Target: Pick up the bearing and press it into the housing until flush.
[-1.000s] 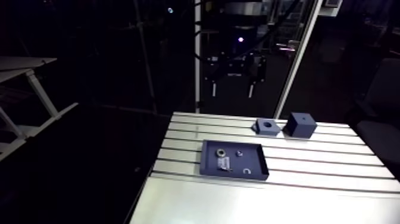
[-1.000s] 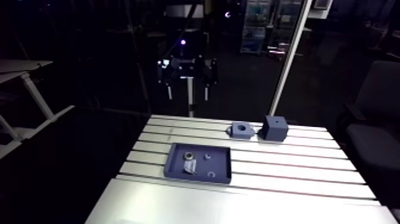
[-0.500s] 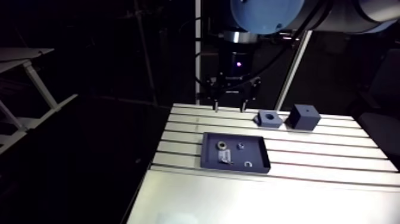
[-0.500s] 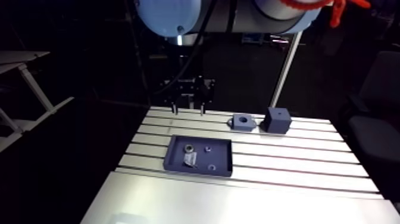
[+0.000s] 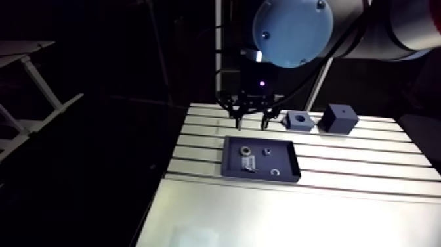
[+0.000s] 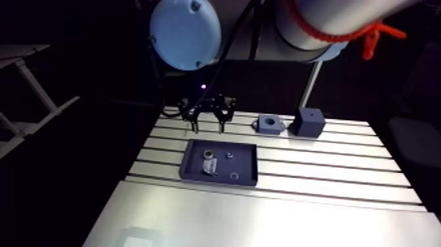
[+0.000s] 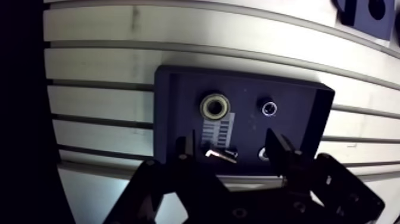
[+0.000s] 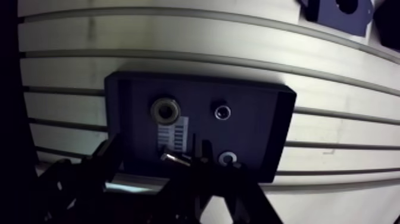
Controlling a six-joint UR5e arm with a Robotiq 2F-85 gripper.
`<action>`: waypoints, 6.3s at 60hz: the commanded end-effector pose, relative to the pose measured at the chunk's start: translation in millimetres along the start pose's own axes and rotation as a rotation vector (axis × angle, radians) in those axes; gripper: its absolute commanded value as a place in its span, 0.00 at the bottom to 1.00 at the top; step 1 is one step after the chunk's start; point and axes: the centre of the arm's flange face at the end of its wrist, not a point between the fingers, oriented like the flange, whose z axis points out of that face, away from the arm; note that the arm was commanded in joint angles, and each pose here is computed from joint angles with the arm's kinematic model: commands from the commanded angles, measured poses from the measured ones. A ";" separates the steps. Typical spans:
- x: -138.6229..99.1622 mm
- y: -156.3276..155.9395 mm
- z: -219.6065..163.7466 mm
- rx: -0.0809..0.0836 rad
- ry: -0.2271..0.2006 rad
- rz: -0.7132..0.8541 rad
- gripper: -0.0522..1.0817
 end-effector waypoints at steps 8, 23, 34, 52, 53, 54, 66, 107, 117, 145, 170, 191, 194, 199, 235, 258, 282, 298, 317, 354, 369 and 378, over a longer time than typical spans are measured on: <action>-1.4 0.6 18.6 -0.001 -0.014 0.001 0.35; -1.3 0.8 33.2 -0.003 -0.022 0.002 0.35; 0.6 0.6 44.5 -0.001 -0.022 0.008 0.35; -0.8 -5.0 57.3 0.000 -0.041 0.010 0.35; -0.8 -5.0 57.3 0.000 -0.041 0.010 0.35; -1.1 -6.1 57.5 0.000 -0.041 0.011 0.35; -1.3 -7.9 63.6 -0.001 -0.052 0.019 0.35; 3.8 -10.3 76.1 -0.002 -0.044 0.013 0.35; 3.3 -10.3 76.8 -0.003 -0.046 0.011 0.35; 3.7 -10.0 80.7 -0.006 -0.052 0.011 0.39; 4.0 -9.8 81.6 -0.007 -0.048 0.011 0.40; 4.3 -9.7 83.8 -0.009 -0.050 0.011 0.43; 4.3 -9.7 83.9 -0.009 -0.051 0.011 0.43; 4.4 -9.7 84.6 -0.009 -0.052 0.011 0.44; 4.2 -9.7 84.0 -0.009 -0.052 0.011 0.48; 4.2 -9.7 84.2 -0.009 -0.052 0.010 0.49; 4.3 -9.7 83.9 -0.009 -0.051 0.011 0.51; 4.0 -9.7 81.7 -0.009 -0.048 0.011 0.52; 4.9 -9.5 76.4 -0.010 -0.037 0.010 0.52; -1.0 -7.1 -3.7 -0.010 -0.018 -0.003 0.53; 26.6 38.2 -40.6 -0.007 -0.010 0.072 0.53; 44.1 91.3 -52.2 -0.027 0.000 0.085 0.53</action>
